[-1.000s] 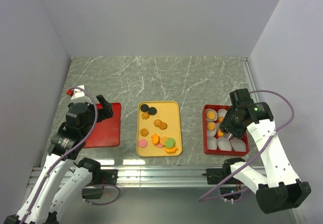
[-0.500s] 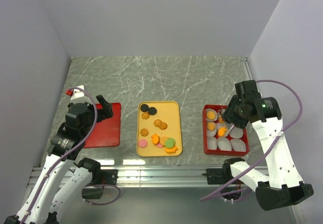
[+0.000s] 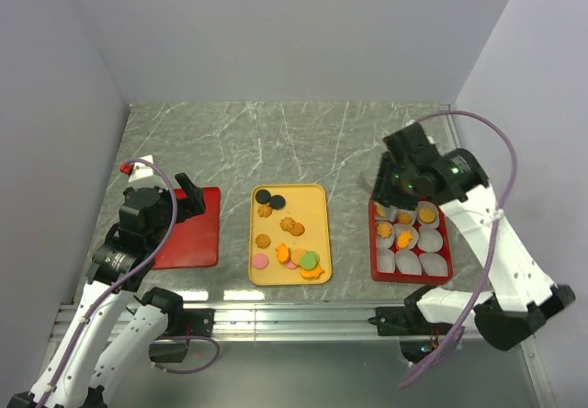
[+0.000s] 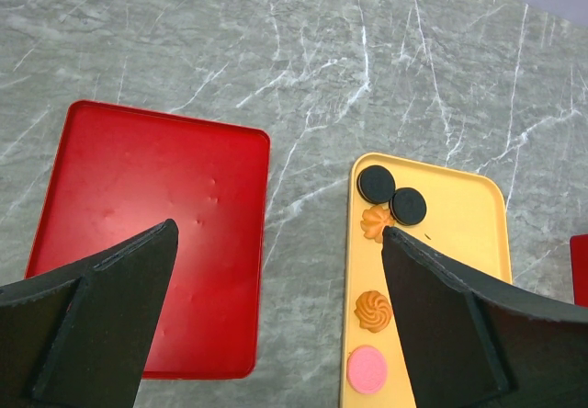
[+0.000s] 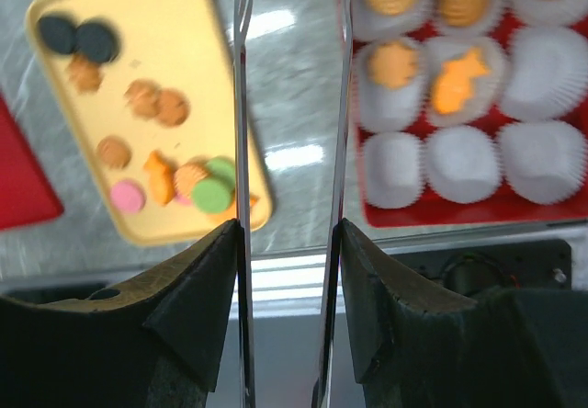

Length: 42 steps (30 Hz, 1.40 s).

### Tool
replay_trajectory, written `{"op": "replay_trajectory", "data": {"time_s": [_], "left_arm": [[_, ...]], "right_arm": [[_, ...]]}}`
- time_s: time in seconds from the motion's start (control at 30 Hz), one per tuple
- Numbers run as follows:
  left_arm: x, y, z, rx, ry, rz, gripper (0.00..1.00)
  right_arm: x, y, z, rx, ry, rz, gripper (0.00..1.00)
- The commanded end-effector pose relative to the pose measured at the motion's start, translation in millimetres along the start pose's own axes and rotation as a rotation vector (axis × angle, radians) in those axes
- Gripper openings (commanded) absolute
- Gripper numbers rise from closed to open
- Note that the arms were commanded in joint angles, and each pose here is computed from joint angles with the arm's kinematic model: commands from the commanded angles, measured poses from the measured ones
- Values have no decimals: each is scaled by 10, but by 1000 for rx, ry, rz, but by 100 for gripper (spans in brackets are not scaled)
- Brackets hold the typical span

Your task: Pack the cookies

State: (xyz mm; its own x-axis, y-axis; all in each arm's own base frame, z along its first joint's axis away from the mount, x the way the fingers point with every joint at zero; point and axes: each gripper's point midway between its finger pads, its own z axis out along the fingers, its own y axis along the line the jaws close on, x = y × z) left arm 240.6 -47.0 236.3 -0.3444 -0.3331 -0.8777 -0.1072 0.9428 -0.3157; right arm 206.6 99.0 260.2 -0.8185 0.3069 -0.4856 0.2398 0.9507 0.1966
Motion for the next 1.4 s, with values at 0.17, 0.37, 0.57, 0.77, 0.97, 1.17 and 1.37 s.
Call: {"op": "replay_trajectory", "data": {"time_s": [0.17, 0.37, 0.57, 0.77, 0.97, 1.17, 1.37], "left_arm": [[-100, -43, 11, 18, -37, 0, 99], [-93, -29, 18, 10, -34, 0, 99], [-115, -30, 4, 11, -43, -3, 99], [-114, -23, 5, 8, -43, -4, 99], [-123, -23, -1, 8, -48, -5, 99], [-120, -11, -5, 3, -48, -7, 99], [-126, -2, -10, -2, -51, -10, 99]], "right_arm": [[257, 970, -50, -138, 63, -229, 54], [719, 1572, 49, -233, 174, -409, 54], [1061, 1864, 212, -239, 250, -517, 54], [1215, 1960, 319, -208, 269, -595, 55], [1054, 1967, 335, -145, 203, -613, 56], [896, 1895, 361, -86, 144, -628, 57], [843, 1802, 491, -50, 145, -606, 58]]}}
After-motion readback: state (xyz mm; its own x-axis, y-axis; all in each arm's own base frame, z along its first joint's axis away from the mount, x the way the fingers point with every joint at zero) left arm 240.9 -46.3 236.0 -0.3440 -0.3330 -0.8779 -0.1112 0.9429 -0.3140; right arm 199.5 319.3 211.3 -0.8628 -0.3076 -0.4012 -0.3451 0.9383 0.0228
